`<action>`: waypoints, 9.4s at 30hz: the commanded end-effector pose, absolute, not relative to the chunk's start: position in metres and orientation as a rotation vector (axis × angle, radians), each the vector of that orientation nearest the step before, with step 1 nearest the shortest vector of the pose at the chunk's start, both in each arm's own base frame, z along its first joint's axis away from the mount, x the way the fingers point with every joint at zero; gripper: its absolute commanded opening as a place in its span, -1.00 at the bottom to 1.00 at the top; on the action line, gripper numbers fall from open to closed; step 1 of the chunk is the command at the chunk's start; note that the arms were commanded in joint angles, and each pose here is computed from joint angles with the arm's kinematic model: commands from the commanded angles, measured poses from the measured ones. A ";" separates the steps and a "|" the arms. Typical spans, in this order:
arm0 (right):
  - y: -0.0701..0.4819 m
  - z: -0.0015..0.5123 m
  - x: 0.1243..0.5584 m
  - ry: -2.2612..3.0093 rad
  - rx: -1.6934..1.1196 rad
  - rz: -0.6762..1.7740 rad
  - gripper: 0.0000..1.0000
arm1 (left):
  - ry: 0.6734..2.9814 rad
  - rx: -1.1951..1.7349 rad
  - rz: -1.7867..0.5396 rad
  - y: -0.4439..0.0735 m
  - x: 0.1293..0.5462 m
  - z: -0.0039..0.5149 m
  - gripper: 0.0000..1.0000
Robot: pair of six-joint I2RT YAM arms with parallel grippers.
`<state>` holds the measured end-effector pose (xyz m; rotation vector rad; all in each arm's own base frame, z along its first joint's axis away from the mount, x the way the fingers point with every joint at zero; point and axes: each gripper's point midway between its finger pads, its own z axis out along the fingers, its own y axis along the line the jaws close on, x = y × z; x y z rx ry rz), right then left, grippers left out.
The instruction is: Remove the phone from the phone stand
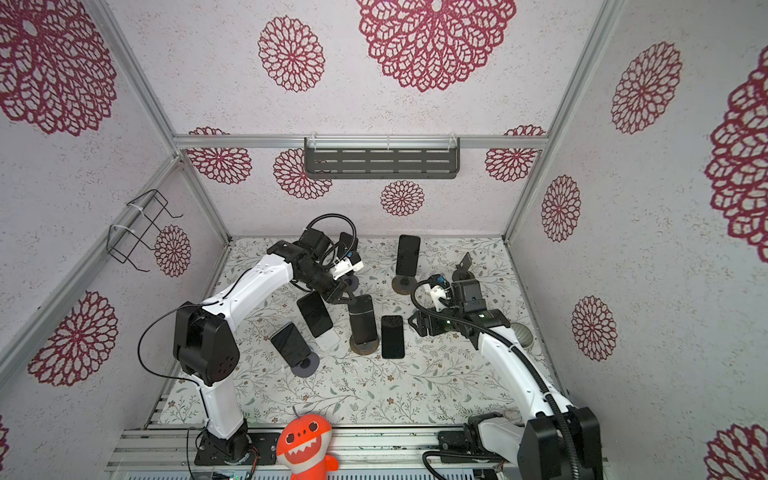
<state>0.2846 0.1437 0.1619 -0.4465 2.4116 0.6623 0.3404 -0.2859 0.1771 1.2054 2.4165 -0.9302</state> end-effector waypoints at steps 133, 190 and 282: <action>0.092 0.194 0.312 2.298 -0.073 0.356 -0.04 | 2.792 1.069 -0.648 -0.321 0.317 0.132 -0.31; 0.099 0.164 0.316 2.359 -0.004 0.442 0.02 | 2.290 0.155 -0.740 -0.073 0.459 0.362 -1.00; 0.187 0.024 0.200 2.946 -0.175 0.160 -0.13 | 2.266 -0.078 -0.752 -0.045 0.432 0.274 0.46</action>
